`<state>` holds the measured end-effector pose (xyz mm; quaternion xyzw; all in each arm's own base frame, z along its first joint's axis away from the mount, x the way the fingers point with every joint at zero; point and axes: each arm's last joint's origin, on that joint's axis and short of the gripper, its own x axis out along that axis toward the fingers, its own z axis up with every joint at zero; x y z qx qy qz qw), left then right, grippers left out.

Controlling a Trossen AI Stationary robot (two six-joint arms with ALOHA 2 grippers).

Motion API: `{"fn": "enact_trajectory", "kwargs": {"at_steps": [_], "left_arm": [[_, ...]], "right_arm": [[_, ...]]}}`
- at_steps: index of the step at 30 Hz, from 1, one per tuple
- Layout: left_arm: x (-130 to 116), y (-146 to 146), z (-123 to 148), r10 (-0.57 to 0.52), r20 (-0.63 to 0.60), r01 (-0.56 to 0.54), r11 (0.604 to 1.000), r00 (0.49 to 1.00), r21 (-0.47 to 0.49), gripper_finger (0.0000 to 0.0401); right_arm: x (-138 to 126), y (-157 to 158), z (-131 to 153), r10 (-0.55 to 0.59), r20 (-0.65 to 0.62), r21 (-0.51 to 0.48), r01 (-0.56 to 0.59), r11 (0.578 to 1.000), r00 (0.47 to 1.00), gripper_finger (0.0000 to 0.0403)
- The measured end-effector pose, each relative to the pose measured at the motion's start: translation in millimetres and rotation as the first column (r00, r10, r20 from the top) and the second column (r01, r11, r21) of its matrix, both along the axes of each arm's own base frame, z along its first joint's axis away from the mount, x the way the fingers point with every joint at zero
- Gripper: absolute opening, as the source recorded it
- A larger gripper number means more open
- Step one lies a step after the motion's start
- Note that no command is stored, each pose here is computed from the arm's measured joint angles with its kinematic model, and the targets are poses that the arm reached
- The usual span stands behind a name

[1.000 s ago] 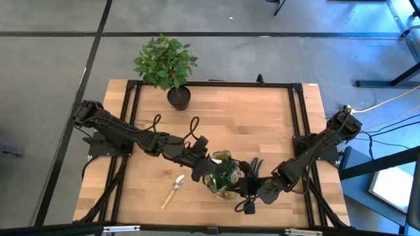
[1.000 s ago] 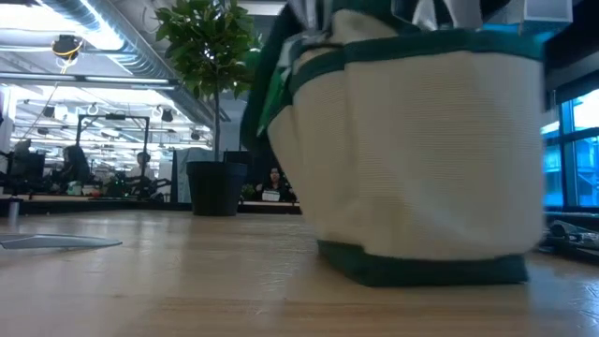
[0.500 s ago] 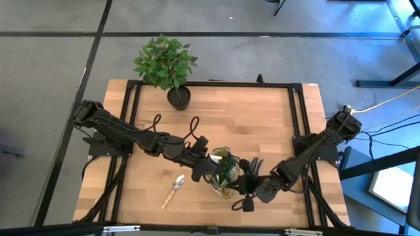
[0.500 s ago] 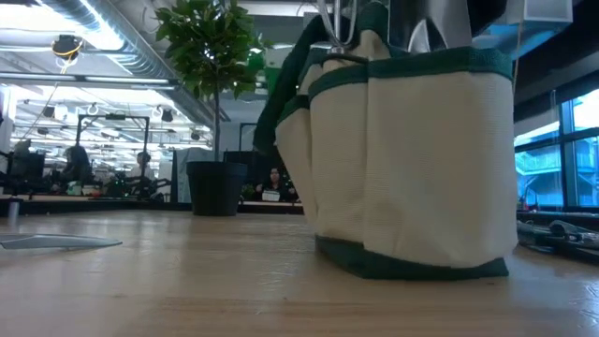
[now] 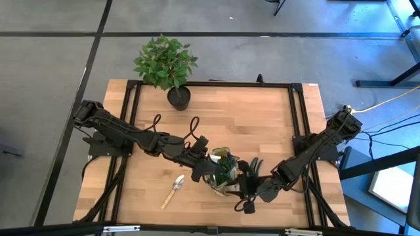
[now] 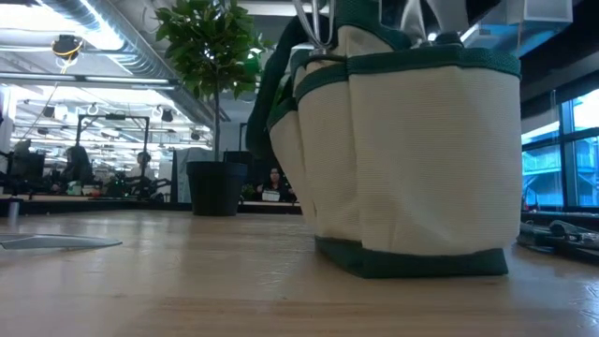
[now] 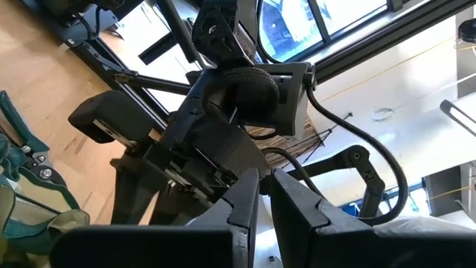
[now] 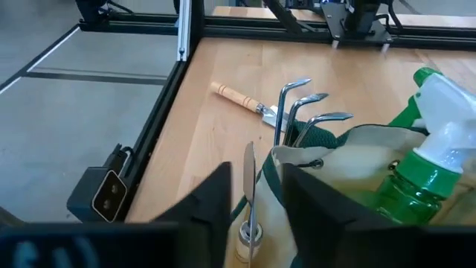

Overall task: Pick & Place Garden tools in Gardening bag
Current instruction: Put the green shear scissors into the brown gardening bag

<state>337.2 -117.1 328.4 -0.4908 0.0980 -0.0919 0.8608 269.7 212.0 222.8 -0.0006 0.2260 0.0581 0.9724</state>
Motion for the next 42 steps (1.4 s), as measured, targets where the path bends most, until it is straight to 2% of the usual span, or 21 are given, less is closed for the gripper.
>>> {"fn": "enact_trajectory", "kwargs": {"at_steps": [5, 11, 17, 20, 22, 25, 29, 31, 33, 36, 39, 42], "left_arm": [[0, 0, 0, -0.005, 0.002, 0.005, 1.000, 1.000, 0.008, 0.0029], [1, 3, 0, 0.010, 0.012, -0.011, 0.999, 1.000, 0.041, 0.0029], [6, 21, 2, 0.079, 0.039, -0.082, 0.992, 0.996, 0.095, 0.0029], [7, 30, 4, 0.099, 0.058, -0.106, 0.986, 0.993, 0.132, 0.0029], [8, 38, 7, 0.119, 0.085, -0.131, 0.980, 0.989, 0.152, 0.0029], [8, 51, 12, 0.131, 0.105, -0.148, 0.974, 0.986, 0.174, 0.0029], [8, 65, 14, 0.096, 0.111, -0.115, 0.978, 0.989, 0.172, 0.0029], [9, 70, 14, 0.048, 0.110, -0.067, 0.983, 0.993, 0.171, 0.0029], [9, 74, 14, -0.010, 0.109, -0.009, 0.985, 0.994, 0.170, 0.0029], [9, 80, 13, -0.084, 0.097, 0.066, 0.983, 0.992, 0.170, 0.0029], [9, 87, 13, -0.155, 0.096, 0.137, 0.976, 0.983, 0.167, 0.0029], [9, 93, 13, -0.198, 0.096, 0.181, 0.970, 0.975, 0.165, 0.0029]], "right_arm": [[0, -2, 15, -0.048, 0.043, 0.019, 0.047, 0.999, 0.998, 0.0207], [-6, -12, 67, -0.155, 0.148, -0.027, 0.160, 0.987, 0.977, 0.0286], [-24, -30, 121, -0.273, 0.219, -0.032, 0.287, 0.958, 0.937, 0.0306], [-35, -40, 136, -0.334, 0.213, 0.061, 0.328, 0.943, 0.918, 0.0305], [-42, -47, 139, -0.395, 0.175, 0.162, 0.370, 0.915, 0.902, 0.0302], [-51, -57, 131, -0.503, 0.044, 0.309, 0.467, 0.828, 0.863, 0.0296], [-63, -67, 112, -0.576, -0.211, 0.399, 0.608, 0.687, 0.790, 0.0285], [-68, -71, 101, -0.590, -0.358, 0.388, 0.690, 0.611, 0.723, 0.0279], [-72, -74, 91, -0.595, -0.495, 0.354, 0.772, 0.527, 0.633, 0.0272], [-74, -74, 81, -0.583, -0.635, 0.305, 0.857, 0.415, 0.508, 0.0263], [-70, -70, 74, -0.562, -0.698, 0.286, 0.892, 0.350, 0.444, 0.0256], [-63, -67, 67, -0.557, -0.734, 0.285, 0.921, 0.265, 0.388, 0.0252]]}}
